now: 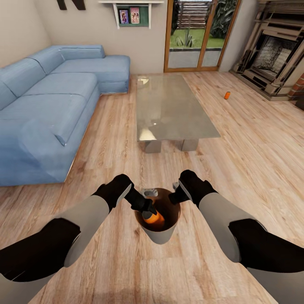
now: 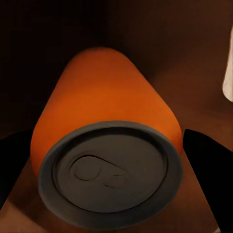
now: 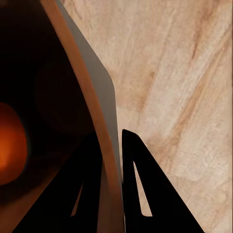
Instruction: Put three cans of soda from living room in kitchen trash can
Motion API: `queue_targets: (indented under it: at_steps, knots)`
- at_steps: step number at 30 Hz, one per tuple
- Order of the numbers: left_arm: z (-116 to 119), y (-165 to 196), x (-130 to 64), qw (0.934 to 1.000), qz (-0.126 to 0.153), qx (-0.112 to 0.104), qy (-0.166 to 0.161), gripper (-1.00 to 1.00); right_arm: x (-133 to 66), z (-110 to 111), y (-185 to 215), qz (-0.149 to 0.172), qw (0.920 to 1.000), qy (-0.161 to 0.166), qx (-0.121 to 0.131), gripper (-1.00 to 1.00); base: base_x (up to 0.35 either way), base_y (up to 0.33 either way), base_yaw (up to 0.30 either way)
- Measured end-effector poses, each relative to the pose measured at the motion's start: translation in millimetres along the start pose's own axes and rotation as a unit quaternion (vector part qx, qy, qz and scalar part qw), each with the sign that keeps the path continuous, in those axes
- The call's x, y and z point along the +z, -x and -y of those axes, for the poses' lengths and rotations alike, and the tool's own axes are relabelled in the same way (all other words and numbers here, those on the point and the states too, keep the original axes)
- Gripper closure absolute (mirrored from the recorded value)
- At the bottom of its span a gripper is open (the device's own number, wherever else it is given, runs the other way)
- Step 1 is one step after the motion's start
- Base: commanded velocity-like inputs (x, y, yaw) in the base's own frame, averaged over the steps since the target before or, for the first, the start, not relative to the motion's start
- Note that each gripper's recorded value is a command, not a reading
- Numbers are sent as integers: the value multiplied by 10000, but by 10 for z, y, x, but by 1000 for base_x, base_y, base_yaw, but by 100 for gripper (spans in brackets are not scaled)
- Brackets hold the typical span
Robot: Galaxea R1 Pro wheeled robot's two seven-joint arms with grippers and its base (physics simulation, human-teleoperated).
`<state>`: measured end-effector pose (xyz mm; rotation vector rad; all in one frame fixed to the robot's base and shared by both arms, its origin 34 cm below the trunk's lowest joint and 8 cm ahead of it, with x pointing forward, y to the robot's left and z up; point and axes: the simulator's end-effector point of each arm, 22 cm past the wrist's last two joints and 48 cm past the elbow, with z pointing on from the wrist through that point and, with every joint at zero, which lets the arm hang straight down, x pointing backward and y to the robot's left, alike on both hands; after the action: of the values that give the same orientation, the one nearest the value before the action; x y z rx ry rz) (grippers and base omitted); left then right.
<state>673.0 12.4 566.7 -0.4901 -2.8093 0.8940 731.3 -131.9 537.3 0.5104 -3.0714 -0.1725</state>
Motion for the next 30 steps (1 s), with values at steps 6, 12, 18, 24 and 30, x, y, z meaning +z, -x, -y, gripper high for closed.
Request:
queue_targets:
  at_steps: [6, 12, 18, 24, 30]
  knots:
    - [-3, 0, 3, 10000, 7, -14, 2, 100, -11, -8, 19, 20, 10000, -14, -22, 100, 0, 0, 0]
    - [-7, -2, 4, 10000, 4, -13, 12, 100, -15, -19, 26, 26, 10000, -9, -28, 100, 0, 0, 0]
    - [-12, -5, 6, 10000, -2, -10, 22, 100, -16, -30, 31, 31, 10000, -4, -33, 100, 0, 0, 0]
    - [-17, -8, 6, 10000, -7, -4, 33, 100, -17, -45, 34, 33, 10000, 13, -30, 100, 0, 0, 0]
    - [-25, -11, 7, 10000, -14, 2, 52, 100, -17, -59, 38, 37, 10000, 22, -34, 100, 0, 0, 0]
